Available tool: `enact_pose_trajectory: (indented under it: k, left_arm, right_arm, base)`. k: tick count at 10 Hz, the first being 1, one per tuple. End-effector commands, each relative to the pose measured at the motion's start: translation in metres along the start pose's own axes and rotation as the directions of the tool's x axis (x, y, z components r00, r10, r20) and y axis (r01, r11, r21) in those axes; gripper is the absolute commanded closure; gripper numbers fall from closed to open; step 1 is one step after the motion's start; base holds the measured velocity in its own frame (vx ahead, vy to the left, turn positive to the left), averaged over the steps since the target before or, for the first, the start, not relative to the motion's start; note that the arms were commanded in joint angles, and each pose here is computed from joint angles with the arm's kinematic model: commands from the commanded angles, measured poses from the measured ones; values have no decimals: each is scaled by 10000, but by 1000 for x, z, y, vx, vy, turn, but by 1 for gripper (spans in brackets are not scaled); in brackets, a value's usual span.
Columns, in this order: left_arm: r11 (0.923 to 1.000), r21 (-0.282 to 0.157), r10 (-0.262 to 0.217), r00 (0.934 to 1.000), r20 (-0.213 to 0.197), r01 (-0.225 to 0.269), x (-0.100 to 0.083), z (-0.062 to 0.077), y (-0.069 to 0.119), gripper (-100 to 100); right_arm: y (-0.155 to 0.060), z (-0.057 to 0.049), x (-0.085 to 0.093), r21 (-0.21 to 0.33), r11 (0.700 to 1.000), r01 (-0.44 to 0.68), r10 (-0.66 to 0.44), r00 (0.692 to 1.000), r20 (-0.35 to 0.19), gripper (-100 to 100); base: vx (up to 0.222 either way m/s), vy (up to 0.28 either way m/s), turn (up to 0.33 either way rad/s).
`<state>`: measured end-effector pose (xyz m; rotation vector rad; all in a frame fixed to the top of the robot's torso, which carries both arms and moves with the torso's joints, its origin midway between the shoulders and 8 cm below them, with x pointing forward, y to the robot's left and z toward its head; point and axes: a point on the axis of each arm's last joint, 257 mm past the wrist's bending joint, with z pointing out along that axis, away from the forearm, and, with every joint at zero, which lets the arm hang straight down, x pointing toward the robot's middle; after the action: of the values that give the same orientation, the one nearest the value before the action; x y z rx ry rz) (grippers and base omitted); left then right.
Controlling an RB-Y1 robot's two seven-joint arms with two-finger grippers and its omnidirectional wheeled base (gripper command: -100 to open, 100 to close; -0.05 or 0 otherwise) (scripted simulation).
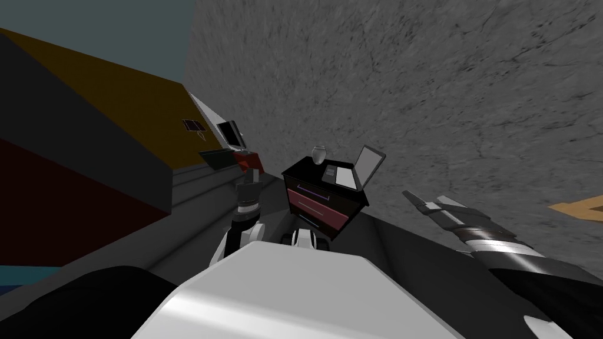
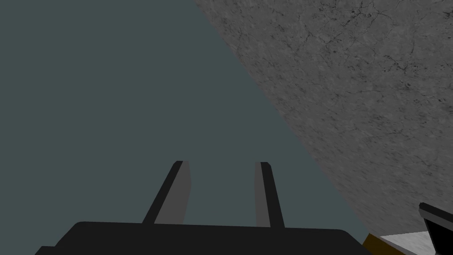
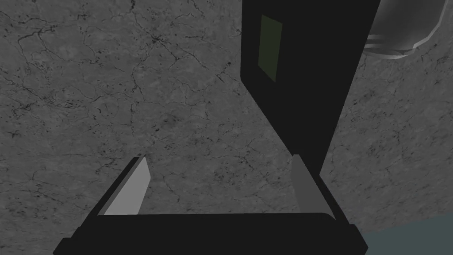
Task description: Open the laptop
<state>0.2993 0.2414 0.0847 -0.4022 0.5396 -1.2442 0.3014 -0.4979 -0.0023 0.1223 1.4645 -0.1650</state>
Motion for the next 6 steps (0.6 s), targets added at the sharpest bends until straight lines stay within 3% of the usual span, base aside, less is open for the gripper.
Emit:
enact_pose_trajectory:
  k: [1,6]
  left_arm:
    - [10000,0,1,10000,0,-1,0,0,0,0]
    - [10000,0,1,10000,-1,-1,0,0,0,0]
  right_arm:
    - [-14,4,-16,185,9894,1438,-1433,9894,-232,-100]
    - [-24,16,-47,202,9335,3580,-3570,9332,-409,-100]
  base:
    - [80,91,36]
    - [83,95,29]
